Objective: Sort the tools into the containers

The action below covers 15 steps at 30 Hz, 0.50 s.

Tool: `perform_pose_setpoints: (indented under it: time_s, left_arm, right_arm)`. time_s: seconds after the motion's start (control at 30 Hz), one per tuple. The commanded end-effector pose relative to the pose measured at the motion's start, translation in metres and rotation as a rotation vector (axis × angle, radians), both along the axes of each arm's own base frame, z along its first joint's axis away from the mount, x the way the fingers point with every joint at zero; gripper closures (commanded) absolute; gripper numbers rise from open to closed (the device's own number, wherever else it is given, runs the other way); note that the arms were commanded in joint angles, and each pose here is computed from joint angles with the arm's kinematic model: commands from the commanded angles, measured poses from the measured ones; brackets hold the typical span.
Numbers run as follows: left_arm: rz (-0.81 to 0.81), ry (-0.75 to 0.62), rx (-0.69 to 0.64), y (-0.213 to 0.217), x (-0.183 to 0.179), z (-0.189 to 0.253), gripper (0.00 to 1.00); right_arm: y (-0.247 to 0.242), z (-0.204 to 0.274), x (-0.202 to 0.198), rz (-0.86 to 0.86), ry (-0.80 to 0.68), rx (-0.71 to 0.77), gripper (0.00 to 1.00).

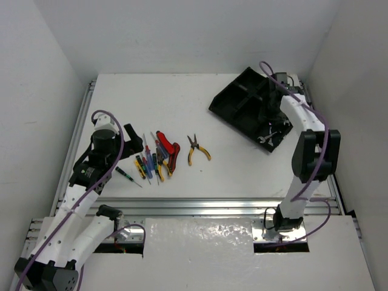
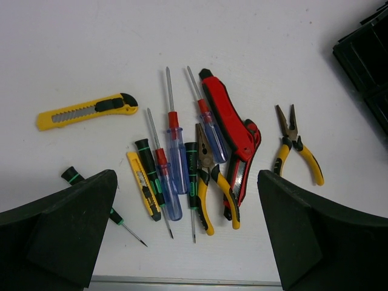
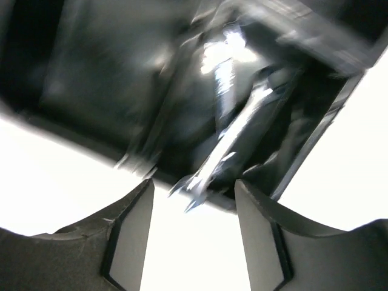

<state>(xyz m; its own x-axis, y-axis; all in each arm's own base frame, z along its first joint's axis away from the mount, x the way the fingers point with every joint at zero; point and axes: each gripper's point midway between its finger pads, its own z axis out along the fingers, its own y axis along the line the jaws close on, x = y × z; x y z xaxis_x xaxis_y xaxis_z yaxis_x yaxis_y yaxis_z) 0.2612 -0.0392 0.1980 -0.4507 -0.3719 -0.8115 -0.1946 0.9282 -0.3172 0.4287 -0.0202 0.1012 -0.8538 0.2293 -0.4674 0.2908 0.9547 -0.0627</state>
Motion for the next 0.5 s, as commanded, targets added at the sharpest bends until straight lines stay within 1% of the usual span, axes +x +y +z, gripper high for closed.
perform_pose_setpoints:
  time_s: [0.0, 0.1, 0.13, 0.2, 0.23, 0.27, 0.3, 0.33, 0.37, 0.43, 0.47]
  left_arm:
    - [-0.024, -0.062, 0.001, -0.005, 0.006, 0.016, 0.00]
    - [0.001, -0.064, 0.003, -0.001, 0.005, 0.017, 0.00]
    - [0.015, -0.067, 0.008, 0.002, 0.005, 0.018, 0.00]
    - [0.024, -0.075, 0.004, 0.003, 0.004, 0.020, 0.00]
    - [0.025, -0.077, 0.004, 0.004, 0.004, 0.020, 0.00]
    - [0.024, -0.075, 0.004, 0.003, 0.003, 0.019, 0.00]
    - [0.025, -0.078, 0.004, 0.004, 0.003, 0.020, 0.00]
    - [0.026, -0.075, 0.005, 0.004, 0.003, 0.019, 0.00]
    - [0.027, -0.074, 0.004, 0.004, 0.003, 0.020, 0.00]
    - [0.032, -0.070, 0.006, 0.005, 0.003, 0.019, 0.00]
    - [0.029, -0.071, 0.005, 0.004, 0.003, 0.019, 0.00]
  right_arm:
    - [0.093, 0.037, -0.009, 0.273, -0.128, 0.092, 0.43]
    - [0.139, 0.030, -0.026, 0.404, -0.120, 0.114, 0.41]
    - [0.165, 0.024, -0.037, 0.471, -0.108, 0.123, 0.40]
    - [0.203, 0.018, -0.044, 0.581, -0.121, 0.156, 0.40]
    - [0.215, 0.017, -0.045, 0.613, -0.123, 0.169, 0.40]
    - [0.226, 0.004, -0.047, 0.645, -0.088, 0.169, 0.40]
    - [0.240, -0.001, -0.053, 0.681, -0.067, 0.155, 0.41]
    - [0.251, 0.003, -0.048, 0.700, -0.077, 0.146, 0.41]
    - [0.255, -0.015, -0.050, 0.714, -0.026, 0.120, 0.42]
    - [0.274, -0.018, -0.048, 0.757, -0.030, 0.095, 0.44]
    - [0.284, -0.027, -0.047, 0.774, -0.016, 0.088, 0.45]
